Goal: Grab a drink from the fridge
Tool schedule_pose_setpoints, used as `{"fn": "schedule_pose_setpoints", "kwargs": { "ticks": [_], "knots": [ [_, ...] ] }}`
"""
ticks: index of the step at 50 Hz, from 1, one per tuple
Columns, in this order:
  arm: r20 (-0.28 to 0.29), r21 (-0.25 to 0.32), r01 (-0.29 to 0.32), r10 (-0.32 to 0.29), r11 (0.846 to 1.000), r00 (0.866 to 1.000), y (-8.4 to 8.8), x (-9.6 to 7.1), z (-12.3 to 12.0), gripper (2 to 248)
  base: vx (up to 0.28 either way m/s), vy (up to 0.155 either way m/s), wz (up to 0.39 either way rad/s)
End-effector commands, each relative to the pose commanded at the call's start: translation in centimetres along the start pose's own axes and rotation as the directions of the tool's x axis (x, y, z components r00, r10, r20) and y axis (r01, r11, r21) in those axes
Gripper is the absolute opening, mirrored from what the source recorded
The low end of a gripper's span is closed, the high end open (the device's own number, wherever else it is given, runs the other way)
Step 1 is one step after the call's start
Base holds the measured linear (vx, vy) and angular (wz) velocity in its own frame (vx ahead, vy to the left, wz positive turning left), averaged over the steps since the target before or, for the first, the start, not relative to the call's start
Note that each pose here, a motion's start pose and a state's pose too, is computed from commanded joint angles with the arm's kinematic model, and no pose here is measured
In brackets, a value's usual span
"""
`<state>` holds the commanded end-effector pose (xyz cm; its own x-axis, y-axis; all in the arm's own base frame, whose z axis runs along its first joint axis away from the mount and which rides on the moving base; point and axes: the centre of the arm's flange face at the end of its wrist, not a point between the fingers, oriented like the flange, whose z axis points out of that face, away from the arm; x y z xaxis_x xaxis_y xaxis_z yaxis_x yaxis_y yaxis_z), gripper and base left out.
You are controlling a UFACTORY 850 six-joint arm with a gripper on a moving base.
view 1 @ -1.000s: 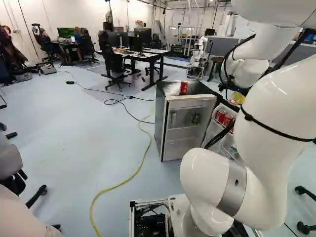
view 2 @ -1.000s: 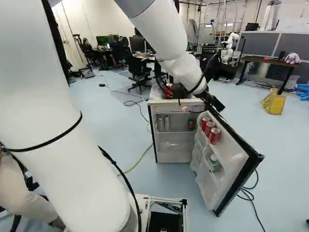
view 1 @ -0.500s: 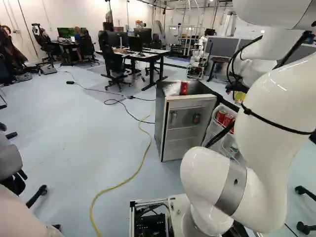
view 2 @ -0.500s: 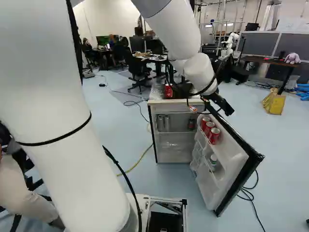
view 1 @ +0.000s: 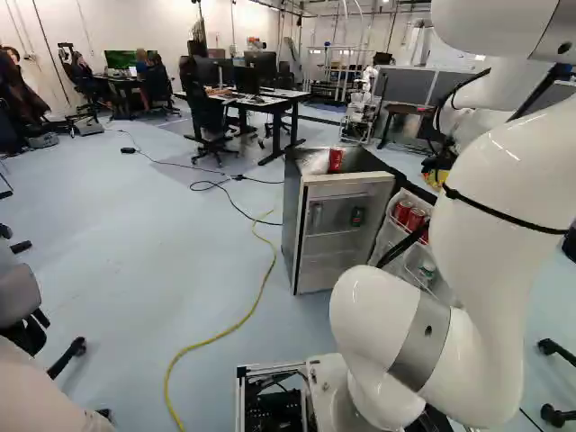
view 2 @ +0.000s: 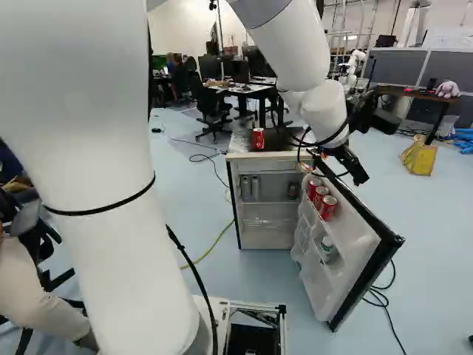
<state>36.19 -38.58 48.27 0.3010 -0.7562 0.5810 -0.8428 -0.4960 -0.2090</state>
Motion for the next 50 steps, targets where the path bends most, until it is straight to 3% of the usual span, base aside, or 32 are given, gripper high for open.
{"fn": "schedule_pose_setpoints", "kwargs": {
  "ticks": [14, 28, 50],
  "knots": [
    [0.044, -0.012, -0.042, 0.043, 0.999, 0.998, 1.0, 1.5, 1.3, 247, 0.0, 0.0, 0.0],
    [0.092, -0.027, -0.07, 0.072, 0.997, 0.993, 1.9, 2.8, 4.3, 247, 0.0, 0.0, 0.0],
    [0.105, -0.041, -0.09, 0.094, 0.995, 0.99, 3.0, 5.5, 8.3, 247, 0.0, 0.0, 0.0]
  ]
}}
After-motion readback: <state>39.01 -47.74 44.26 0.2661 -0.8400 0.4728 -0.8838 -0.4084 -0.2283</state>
